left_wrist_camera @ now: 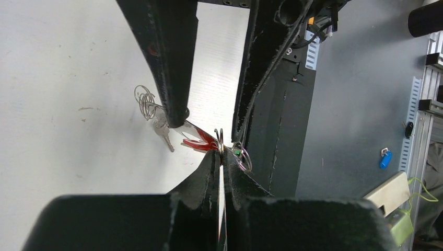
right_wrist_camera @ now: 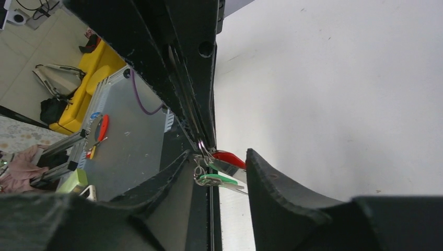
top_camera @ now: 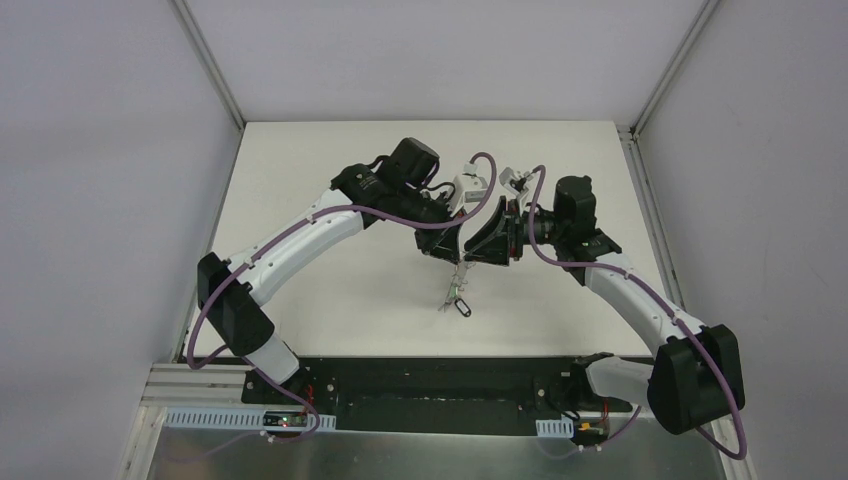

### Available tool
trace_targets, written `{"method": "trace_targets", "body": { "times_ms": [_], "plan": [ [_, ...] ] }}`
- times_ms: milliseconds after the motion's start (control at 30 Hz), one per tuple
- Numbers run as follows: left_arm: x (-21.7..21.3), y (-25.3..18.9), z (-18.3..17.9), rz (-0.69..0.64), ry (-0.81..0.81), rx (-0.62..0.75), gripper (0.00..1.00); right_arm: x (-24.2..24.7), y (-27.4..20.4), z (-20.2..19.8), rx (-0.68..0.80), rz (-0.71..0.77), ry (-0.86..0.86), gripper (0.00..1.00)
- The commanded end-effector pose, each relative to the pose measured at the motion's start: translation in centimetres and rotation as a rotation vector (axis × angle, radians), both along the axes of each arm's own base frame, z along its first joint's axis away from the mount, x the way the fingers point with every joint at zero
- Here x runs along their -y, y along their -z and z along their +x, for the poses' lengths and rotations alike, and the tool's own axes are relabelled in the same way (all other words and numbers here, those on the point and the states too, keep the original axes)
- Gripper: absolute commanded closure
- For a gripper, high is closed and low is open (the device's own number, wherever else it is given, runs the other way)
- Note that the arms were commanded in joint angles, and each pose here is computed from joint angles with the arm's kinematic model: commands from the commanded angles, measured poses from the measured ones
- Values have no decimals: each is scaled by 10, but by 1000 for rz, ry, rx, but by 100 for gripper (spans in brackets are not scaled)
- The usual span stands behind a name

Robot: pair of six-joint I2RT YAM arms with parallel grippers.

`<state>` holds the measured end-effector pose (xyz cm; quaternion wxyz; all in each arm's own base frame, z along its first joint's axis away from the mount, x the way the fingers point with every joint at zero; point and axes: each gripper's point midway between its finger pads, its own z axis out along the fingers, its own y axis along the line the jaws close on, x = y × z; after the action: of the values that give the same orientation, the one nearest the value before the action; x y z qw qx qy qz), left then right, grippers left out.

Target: Put the keys on the keyring

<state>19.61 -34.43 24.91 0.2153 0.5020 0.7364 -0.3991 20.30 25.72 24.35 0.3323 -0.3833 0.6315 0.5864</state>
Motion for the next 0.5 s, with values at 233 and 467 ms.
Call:
{"method": "trace_targets", "body": {
  "times_ms": [233, 467],
  "plan": [
    [6, -9, -1, -45, 18, -25, 100, -5, -26, -11, 94, 52, -83, 74],
    [7, -6, -1, -40, 19, -32, 100, -6, -25, -13, 88, 53, -95, 74]
  ]
}}
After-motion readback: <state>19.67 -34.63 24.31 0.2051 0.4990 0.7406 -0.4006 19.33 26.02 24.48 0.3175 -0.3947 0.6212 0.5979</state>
